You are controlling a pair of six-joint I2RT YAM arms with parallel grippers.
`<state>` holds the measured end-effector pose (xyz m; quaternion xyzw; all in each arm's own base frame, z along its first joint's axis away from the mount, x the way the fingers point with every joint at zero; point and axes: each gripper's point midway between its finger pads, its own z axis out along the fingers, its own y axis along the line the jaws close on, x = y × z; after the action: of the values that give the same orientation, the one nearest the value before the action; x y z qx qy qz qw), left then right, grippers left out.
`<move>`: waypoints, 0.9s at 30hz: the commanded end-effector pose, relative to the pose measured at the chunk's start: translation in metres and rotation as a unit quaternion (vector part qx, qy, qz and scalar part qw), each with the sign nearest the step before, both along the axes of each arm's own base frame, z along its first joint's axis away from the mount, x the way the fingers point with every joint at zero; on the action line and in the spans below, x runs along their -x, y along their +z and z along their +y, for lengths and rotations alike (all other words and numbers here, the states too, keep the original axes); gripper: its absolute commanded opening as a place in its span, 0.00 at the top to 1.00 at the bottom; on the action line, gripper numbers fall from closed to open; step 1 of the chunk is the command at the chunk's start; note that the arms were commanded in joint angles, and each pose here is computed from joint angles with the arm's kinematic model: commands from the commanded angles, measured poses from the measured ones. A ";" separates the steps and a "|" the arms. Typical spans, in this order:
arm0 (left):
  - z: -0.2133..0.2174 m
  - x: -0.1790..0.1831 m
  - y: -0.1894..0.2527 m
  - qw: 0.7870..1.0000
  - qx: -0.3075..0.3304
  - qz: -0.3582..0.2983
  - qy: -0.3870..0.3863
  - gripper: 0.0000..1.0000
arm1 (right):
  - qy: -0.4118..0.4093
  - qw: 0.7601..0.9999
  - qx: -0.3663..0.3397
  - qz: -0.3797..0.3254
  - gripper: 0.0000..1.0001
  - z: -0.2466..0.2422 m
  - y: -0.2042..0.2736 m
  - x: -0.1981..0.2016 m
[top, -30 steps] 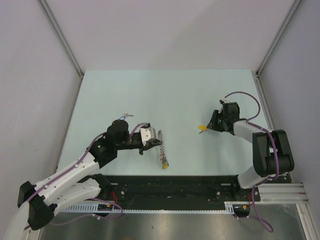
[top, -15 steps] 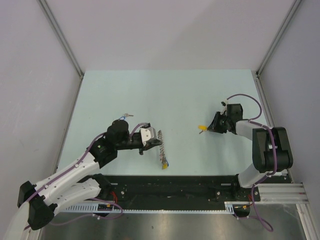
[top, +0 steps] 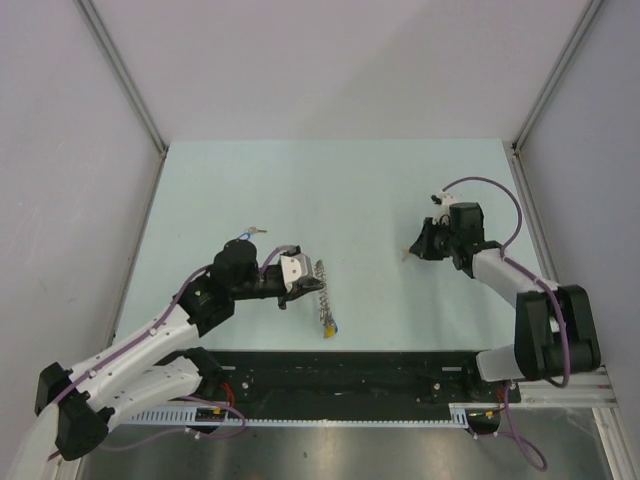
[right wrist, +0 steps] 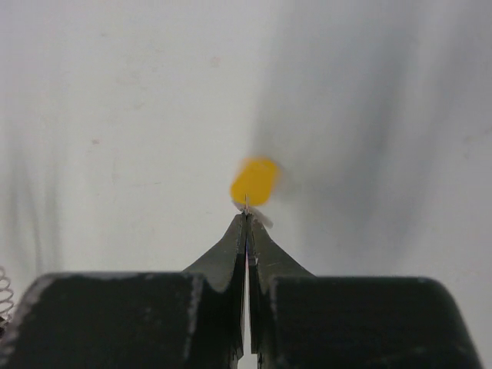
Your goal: Put the keys on the keyring
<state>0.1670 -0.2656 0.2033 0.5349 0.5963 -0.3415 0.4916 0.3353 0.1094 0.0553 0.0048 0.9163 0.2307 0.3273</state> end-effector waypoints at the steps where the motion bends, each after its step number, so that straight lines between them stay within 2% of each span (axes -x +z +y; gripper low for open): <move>1: -0.002 -0.008 0.046 0.997 0.044 -0.060 0.007 1.00 | 0.081 0.983 0.041 -0.158 1.00 0.025 0.076 0.001; 4: 0.000 -0.009 0.051 0.996 0.049 -0.066 0.015 1.00 | 0.147 0.959 0.058 -0.234 1.00 0.050 0.106 0.019; 8: 0.003 -0.008 0.060 0.995 0.062 -0.073 0.021 0.99 | 0.195 0.909 0.042 -0.367 1.00 0.070 0.164 0.051; 9: 0.003 -0.008 0.062 0.995 0.065 -0.075 0.023 1.00 | 0.226 0.891 0.044 -0.391 1.00 0.081 0.170 0.062; 11: 0.003 -0.006 0.065 0.995 0.070 -0.074 0.022 1.00 | 0.240 0.872 0.040 -0.424 1.00 0.088 0.188 0.076; 14: 0.003 -0.003 0.071 0.994 0.080 -0.075 0.016 1.00 | 0.283 0.847 0.012 -0.451 1.00 0.106 0.204 0.102; 15: 0.003 -0.002 0.073 0.994 0.083 -0.077 0.013 1.00 | 0.300 0.831 -0.006 -0.468 1.00 0.111 0.215 0.114; 22: -0.001 0.013 0.084 0.991 0.104 -0.080 -0.030 1.00 | 0.356 0.792 -0.079 -0.489 1.00 0.130 0.241 0.152; 27: -0.005 0.014 0.091 0.990 0.108 -0.081 -0.042 1.00 | 0.415 0.756 -0.119 -0.493 1.00 0.141 0.247 0.176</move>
<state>0.1571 -0.2634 0.2407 0.5272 0.5547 -0.3608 0.5331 0.1851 0.2387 0.2830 -0.4121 0.5674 0.3714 0.6085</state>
